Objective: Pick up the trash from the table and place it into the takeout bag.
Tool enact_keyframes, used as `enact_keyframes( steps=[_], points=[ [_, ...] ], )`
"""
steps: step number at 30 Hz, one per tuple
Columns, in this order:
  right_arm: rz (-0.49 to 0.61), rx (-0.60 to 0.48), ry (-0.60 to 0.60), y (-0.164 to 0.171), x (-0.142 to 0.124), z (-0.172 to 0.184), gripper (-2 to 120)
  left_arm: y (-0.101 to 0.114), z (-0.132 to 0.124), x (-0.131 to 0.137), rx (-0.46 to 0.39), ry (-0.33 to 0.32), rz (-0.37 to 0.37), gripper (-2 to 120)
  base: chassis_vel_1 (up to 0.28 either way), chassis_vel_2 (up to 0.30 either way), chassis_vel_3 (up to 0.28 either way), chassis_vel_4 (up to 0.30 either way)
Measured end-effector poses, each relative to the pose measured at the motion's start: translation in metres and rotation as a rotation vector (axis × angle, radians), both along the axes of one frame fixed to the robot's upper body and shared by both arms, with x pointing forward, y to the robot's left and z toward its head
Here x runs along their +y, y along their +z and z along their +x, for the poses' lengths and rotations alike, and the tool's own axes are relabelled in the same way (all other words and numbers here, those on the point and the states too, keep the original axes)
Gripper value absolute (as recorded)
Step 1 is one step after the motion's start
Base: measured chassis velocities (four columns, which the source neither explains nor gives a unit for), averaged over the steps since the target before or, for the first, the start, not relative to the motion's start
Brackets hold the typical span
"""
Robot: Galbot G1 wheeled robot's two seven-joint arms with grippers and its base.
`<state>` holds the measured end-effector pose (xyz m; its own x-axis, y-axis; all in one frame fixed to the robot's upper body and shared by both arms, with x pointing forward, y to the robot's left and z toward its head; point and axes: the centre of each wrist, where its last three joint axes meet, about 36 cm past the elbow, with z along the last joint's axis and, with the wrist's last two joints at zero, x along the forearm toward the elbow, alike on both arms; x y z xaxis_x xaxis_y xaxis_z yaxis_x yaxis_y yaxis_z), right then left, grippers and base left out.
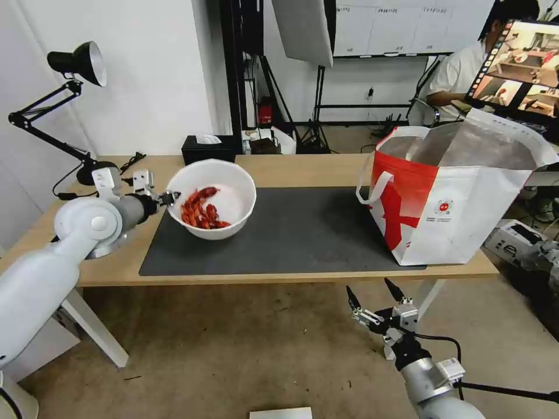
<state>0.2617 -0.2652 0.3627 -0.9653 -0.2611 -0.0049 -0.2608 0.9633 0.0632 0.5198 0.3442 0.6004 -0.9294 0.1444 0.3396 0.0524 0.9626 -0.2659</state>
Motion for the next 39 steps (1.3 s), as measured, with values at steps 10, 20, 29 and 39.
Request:
enact_keyframes(
  steps=[10,20,29,39],
  points=[
    [0.000,0.000,0.000,0.000,0.000,0.000,100,0.047,0.008,-0.052,-0.253,-0.022,-0.074,0,0.000,0.000,0.000,0.000],
    [0.000,0.000,0.000,0.000,0.000,0.000,100,0.076,0.028,-0.130,-0.235,-0.145,-0.114,0,0.000,0.000,0.000,0.000],
    [0.000,0.000,0.000,0.000,0.000,0.000,100,0.119,0.053,-0.207,-0.251,-0.244,-0.126,0,0.000,0.000,0.000,0.000],
    [0.000,0.000,0.000,0.000,0.000,0.000,100,0.146,0.086,-0.330,-0.217,-0.316,-0.144,0,0.000,0.000,0.000,0.000]
  ],
)
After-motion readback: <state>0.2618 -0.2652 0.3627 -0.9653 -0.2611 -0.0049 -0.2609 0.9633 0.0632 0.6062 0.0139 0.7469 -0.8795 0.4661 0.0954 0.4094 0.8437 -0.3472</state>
